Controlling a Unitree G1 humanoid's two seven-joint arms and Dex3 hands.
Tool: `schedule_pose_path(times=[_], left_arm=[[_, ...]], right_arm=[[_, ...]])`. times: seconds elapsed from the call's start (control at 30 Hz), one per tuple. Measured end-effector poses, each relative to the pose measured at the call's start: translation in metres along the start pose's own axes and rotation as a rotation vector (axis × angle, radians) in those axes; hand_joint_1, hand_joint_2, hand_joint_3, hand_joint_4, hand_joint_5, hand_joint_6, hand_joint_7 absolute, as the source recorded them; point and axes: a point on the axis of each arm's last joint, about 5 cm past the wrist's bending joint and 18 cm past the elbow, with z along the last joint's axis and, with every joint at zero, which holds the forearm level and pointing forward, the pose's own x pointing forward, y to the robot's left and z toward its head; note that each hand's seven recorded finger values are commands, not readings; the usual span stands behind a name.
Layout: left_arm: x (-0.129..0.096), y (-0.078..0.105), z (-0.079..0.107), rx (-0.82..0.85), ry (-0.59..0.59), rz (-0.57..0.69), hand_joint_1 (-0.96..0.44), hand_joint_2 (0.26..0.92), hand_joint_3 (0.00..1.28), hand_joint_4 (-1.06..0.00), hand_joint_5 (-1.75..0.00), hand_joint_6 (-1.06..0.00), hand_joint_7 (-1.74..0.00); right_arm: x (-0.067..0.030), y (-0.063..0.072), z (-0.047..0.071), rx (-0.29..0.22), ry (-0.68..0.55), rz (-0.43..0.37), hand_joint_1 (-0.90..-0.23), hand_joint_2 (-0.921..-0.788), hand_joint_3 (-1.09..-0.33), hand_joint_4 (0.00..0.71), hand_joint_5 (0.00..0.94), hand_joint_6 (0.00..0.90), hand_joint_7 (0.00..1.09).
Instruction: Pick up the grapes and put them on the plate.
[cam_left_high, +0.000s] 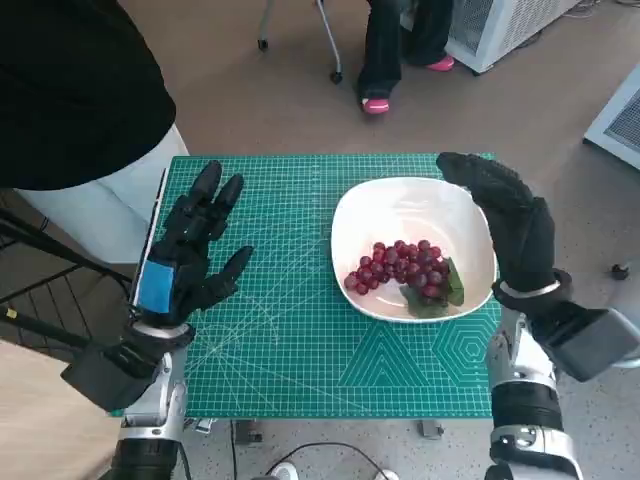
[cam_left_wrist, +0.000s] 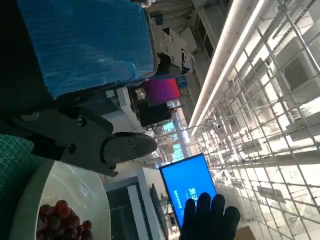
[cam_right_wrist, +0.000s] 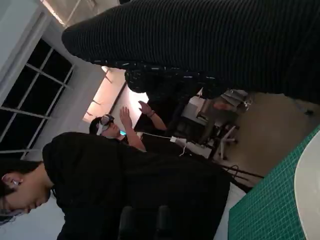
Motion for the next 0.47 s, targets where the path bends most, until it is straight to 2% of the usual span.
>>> schedule_pose_path(times=[0.47], left_arm=[[-0.0015,0.0002,0.0012,-0.003,-0.005,0.003,-0.14,0.921,0.37,-0.36,-0.01,-0.32,-0.07]], right_arm=[[0.0,0.0001,-0.0004,0.002,0.003,-0.001,-0.473,-0.921,-0.522,0.349,0.0,0.336,0.0]])
